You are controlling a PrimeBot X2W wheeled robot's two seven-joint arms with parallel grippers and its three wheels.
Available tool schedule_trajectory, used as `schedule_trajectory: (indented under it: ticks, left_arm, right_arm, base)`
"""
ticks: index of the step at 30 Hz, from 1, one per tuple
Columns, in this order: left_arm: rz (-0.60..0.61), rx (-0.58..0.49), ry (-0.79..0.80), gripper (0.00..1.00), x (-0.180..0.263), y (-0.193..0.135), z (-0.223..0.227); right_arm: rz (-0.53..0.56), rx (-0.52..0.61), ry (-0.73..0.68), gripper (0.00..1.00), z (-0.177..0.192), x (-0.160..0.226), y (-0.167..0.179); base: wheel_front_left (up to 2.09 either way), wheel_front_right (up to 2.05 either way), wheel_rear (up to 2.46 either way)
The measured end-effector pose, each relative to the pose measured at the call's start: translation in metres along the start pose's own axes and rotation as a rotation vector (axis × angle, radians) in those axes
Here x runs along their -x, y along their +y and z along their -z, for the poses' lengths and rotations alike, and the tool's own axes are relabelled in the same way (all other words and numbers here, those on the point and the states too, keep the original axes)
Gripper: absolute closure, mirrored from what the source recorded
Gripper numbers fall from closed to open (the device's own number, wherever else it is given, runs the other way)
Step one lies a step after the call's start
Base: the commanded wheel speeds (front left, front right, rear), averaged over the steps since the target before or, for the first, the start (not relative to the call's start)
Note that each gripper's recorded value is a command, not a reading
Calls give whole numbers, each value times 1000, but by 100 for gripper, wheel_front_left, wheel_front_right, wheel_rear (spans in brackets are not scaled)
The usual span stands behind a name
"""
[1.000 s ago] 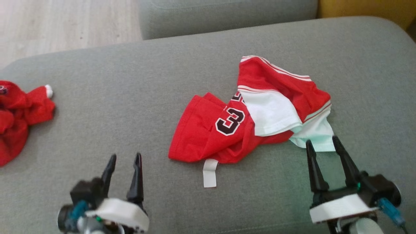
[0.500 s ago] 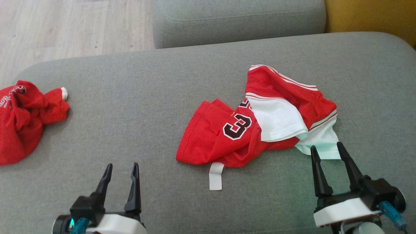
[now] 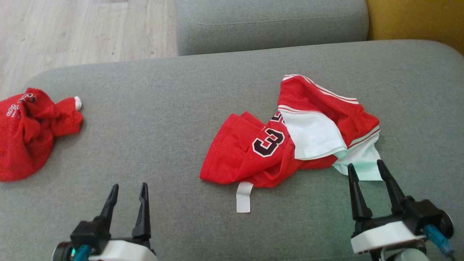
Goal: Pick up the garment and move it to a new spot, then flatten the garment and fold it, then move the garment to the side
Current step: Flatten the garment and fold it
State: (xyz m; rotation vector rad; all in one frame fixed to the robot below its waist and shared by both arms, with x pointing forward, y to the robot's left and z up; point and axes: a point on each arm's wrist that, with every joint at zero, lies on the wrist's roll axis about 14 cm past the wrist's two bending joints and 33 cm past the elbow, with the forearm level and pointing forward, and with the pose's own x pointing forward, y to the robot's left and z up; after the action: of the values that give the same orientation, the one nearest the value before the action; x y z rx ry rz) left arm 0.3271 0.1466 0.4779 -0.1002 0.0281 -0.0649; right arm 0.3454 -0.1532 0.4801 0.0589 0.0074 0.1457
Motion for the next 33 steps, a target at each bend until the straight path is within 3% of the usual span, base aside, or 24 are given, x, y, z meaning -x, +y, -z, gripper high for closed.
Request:
schedule_trajectory:
  ticks: [33]
  left_arm:
    - [-5, 11, 7, 0, 3, 5, 4]
  right_arm:
    - [-7, 1, 2, 0, 1, 1, 2]
  base:
    - [0, 0, 0]
